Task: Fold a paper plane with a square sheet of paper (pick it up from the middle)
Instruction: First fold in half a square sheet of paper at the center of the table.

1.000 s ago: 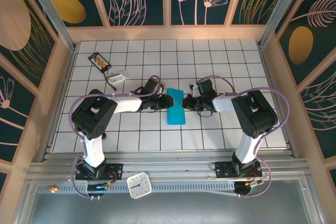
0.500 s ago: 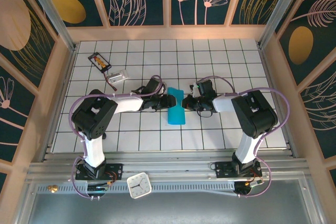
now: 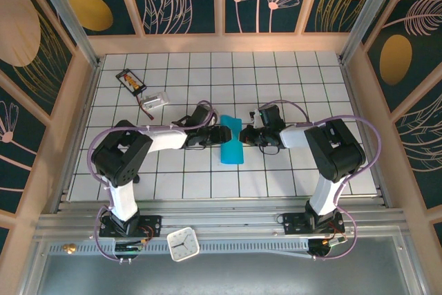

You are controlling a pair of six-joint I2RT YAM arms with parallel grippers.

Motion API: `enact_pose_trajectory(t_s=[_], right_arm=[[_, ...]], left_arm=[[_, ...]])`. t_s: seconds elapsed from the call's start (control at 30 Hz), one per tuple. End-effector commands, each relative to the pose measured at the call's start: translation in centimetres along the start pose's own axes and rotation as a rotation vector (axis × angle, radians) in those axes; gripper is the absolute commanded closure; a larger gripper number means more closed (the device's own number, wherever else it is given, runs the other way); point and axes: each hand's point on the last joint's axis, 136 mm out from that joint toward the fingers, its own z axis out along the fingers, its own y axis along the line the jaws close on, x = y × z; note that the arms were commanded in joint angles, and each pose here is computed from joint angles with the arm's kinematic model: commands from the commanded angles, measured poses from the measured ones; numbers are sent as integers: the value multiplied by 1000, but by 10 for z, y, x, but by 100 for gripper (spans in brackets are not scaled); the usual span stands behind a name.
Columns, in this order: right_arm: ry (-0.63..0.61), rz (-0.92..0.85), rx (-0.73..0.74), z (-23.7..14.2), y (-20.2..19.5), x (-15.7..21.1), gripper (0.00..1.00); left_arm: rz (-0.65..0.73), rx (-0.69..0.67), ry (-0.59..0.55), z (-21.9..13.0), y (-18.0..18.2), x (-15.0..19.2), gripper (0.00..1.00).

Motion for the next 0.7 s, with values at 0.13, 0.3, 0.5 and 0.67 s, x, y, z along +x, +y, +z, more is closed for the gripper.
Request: enact_pose_trajectory(t_s=[0.13,0.3,0.5,0.67], right_arm=[[42,54,121,5,-32,23,100],[39,51,116,5,-30,21,100],[38,49,104,5,-26,18,100],[29,44,76,4,-17,12,99]], left_arm=[[-66,-33,152,6,20,48,48],[-59,-19,154,7,17,48,59],[-53,-19,156,10,17,48,65],[-57,-20,155,11,18,49,69]])
